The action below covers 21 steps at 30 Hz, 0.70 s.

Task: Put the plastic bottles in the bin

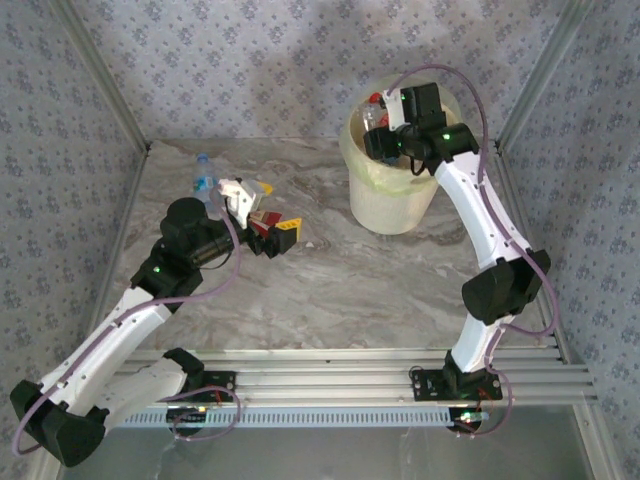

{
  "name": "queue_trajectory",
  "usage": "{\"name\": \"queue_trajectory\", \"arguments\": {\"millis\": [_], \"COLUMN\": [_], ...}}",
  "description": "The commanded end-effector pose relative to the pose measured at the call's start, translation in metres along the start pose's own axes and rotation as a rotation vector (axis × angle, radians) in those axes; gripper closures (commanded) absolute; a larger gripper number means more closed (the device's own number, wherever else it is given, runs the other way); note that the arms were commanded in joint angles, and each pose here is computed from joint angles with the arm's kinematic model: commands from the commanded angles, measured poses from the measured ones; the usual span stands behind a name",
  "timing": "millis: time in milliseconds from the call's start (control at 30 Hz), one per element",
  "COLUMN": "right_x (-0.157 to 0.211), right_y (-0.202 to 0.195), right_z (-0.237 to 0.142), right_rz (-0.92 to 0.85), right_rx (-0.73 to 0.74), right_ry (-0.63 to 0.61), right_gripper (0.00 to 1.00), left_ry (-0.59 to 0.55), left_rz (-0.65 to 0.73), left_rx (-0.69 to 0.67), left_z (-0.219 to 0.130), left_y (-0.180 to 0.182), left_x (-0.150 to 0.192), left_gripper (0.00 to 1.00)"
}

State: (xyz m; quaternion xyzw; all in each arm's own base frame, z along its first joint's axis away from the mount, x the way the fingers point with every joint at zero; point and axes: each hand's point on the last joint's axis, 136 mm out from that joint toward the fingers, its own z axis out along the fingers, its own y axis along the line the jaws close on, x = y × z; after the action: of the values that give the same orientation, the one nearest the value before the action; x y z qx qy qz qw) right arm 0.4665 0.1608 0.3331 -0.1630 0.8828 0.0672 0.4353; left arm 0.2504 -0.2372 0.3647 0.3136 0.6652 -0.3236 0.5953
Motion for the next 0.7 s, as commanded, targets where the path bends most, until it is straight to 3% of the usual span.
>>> {"name": "queue_trajectory", "arguments": {"millis": [0,200,367,667], "right_x": [0.013,-0.002,-0.017,-0.009], "right_y": [-0.007,-0.009,0.01,0.066], "right_z": [-0.007,-0.021,-0.041,-0.08], "right_rz": [0.033,0.038,0.046,0.015], "right_rx": [0.014,0.026,-0.077,-0.247], "right_ry": [0.046,-0.022,-0.098,-0.175], "right_gripper": [0.28,0.27,0.25,0.22], "left_ry": [-0.025,-0.024,-0.01,0.071], "left_rz": [0.024,0.027,0.03,-0.035], "left_rx": [0.024,0.001,-0.037,-0.264], "left_z": [-0.001,-0.002,0.0,0.003], "left_y": [-0.006,-0.003,0.005,0.055], "left_x": [-0.014,-0.014,-0.01,0.002], "left_gripper": [0.0,0.0,0.0,0.0]}}
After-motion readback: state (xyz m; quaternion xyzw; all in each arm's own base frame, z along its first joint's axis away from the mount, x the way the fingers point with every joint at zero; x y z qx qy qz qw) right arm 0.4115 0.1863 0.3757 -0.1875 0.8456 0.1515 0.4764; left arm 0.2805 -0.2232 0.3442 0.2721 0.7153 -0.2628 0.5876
